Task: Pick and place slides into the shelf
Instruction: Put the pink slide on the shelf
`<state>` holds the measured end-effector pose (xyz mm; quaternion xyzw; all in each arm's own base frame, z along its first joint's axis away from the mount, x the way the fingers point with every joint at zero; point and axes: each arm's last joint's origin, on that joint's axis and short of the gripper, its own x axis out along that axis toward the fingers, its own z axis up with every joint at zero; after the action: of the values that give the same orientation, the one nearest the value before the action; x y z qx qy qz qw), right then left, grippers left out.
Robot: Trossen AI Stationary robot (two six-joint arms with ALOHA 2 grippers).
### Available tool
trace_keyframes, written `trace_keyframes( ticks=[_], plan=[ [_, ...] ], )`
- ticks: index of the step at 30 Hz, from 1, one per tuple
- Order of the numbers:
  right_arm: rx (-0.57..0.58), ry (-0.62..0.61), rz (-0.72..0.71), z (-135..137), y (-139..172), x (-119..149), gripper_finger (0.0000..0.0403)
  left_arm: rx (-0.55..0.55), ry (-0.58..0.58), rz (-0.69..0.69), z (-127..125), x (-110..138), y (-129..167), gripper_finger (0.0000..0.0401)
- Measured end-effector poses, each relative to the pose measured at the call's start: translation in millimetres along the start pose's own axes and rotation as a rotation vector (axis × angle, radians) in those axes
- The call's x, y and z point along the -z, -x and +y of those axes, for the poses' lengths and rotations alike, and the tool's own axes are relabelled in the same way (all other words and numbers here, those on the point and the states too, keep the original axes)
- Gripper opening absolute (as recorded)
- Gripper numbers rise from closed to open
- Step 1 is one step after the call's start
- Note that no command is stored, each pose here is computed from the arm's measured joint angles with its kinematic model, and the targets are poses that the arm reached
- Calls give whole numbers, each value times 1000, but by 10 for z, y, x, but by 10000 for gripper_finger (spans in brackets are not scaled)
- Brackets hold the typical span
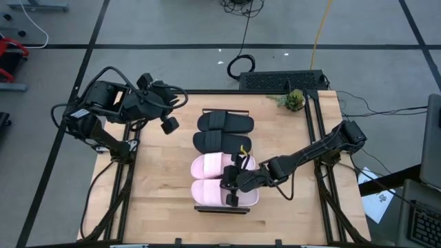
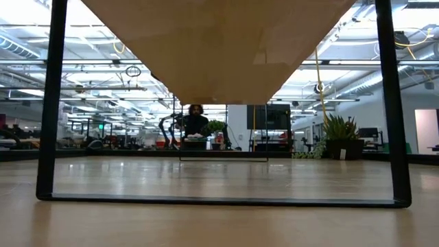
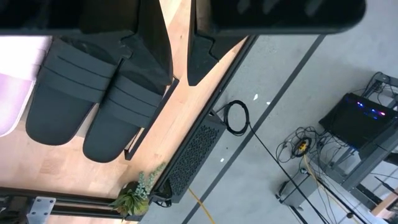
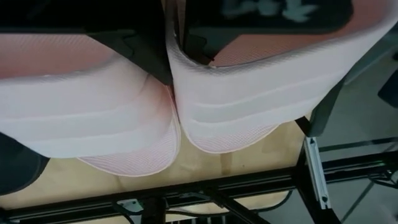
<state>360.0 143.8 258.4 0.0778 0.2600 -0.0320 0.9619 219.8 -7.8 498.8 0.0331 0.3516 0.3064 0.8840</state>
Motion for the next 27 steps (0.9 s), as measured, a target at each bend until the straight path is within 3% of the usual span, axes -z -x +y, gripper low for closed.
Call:
trace_keyframes(
  ticks=[27],
  plan=[
    [-63,-14,22,45,-12,26,109,0,-4,0,0,0,0,53]
  ],
)
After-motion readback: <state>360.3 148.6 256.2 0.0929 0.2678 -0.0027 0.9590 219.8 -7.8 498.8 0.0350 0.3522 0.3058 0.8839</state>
